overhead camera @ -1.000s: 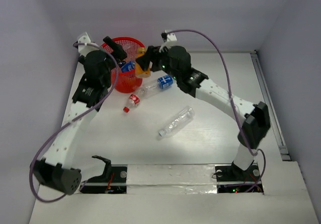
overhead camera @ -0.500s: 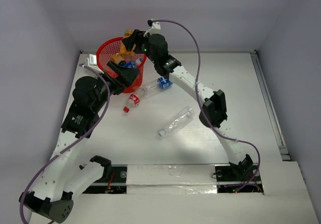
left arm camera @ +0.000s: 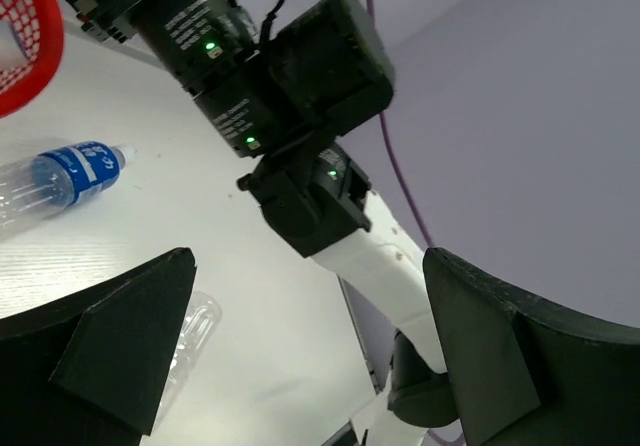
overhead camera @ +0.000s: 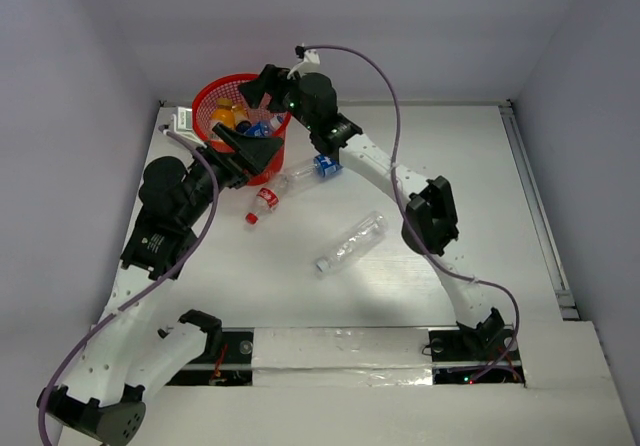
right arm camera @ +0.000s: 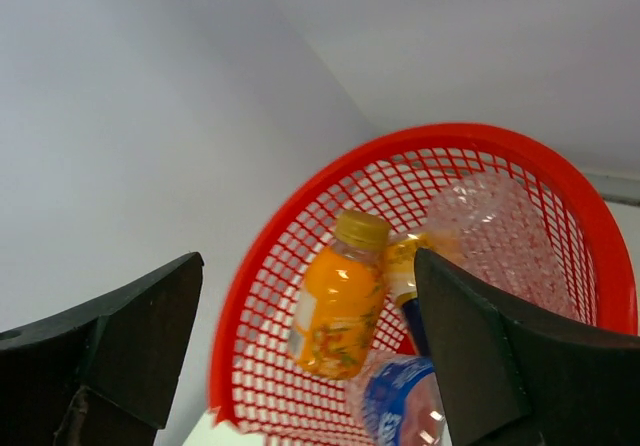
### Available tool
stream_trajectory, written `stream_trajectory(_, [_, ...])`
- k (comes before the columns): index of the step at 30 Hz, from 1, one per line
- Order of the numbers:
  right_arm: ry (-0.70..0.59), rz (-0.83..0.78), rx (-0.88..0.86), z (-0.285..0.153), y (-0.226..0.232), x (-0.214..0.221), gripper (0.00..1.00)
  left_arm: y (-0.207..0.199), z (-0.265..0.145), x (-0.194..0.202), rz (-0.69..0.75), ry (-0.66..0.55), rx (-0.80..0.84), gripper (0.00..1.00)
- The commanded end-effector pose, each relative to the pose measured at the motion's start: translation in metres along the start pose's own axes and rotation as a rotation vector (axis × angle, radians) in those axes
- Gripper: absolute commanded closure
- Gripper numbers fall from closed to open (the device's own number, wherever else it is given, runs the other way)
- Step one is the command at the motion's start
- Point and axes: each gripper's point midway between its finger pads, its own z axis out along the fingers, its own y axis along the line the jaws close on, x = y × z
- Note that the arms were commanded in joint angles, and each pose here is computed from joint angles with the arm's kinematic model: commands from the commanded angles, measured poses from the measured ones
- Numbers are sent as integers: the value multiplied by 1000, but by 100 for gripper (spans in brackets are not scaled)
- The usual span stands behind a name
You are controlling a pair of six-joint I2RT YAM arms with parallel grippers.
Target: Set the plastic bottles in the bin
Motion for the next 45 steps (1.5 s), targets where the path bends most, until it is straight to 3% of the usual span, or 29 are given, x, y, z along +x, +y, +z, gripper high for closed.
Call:
stream_trajectory(1, [-166,-32,-162,-35,79,-95,10,-27,-3,-2,22,2,134,3])
stream_trajectory(3, [-148,-43,-148,-45,73,-87,12,-31,-7,4,41,18,157,4])
stream_trajectory(4, [-187,-61,-161,-62,88,-112,16,-31,-8,7,50,17,161,5])
stream_trajectory(5, [-141,-70,-118,-68,70,-90,19,-24,-7,16,57,30,152,6])
stream_trajectory(6, [-170,-79,-87,-77,65,-97,25,-16,-7,15,80,1,123,7])
stream_trajectory(7, [-224,-96,-82,-101,78,-126,46,-8,-6,17,95,-2,104,8])
stream_trajectory(8, [-231,-104,-56,-113,74,-128,58,4,-2,28,113,23,84,12])
stream_trajectory(10, [-193,-118,40,-137,45,-107,87,16,9,41,150,41,76,19])
stream_trajectory(12, [-241,-111,44,-176,55,-130,93,31,23,57,172,58,53,32])
stream_trajectory(13, [-195,-116,101,-190,32,-104,93,42,37,85,189,128,20,37])
stream_trajectory(14, [-239,-109,92,-216,42,-123,93,44,44,98,209,162,10,49])
stream_trajectory(15, [-249,-106,145,-230,29,-125,93,64,61,122,240,211,-66,51])
stream_trajectory(17, [-206,-109,210,-257,8,-104,90,57,72,159,319,283,-72,53])
stream_trajectory(21, [-195,-111,291,-319,-10,-105,82,87,103,223,467,416,-146,34])
stream_trajectory(24, [-159,-114,369,-347,-33,-88,60,108,115,255,592,498,-164,17])
stream_trajectory(25, [-191,-101,390,-361,-36,-96,46,112,116,266,619,528,-162,13])
stream_trajectory(28, [-185,-80,421,-384,-48,-83,29,126,120,294,691,610,-169,5])
stream_trajectory(31, [-163,-73,431,-393,-56,-69,20,134,122,316,696,667,-154,4])
stream_trajectory(40, [-160,-76,451,-402,-59,-69,16,169,123,338,722,711,-249,24])
stream_trajectory(41, [-160,-76,451,-401,-59,-69,15,171,122,337,725,703,-255,34])
stream_trajectory(43, [-148,-77,457,-397,-61,-66,7,171,120,330,725,677,-266,39])
stream_trajectory(45, [-150,-79,460,-393,-62,-70,4,165,115,328,715,658,-254,54])
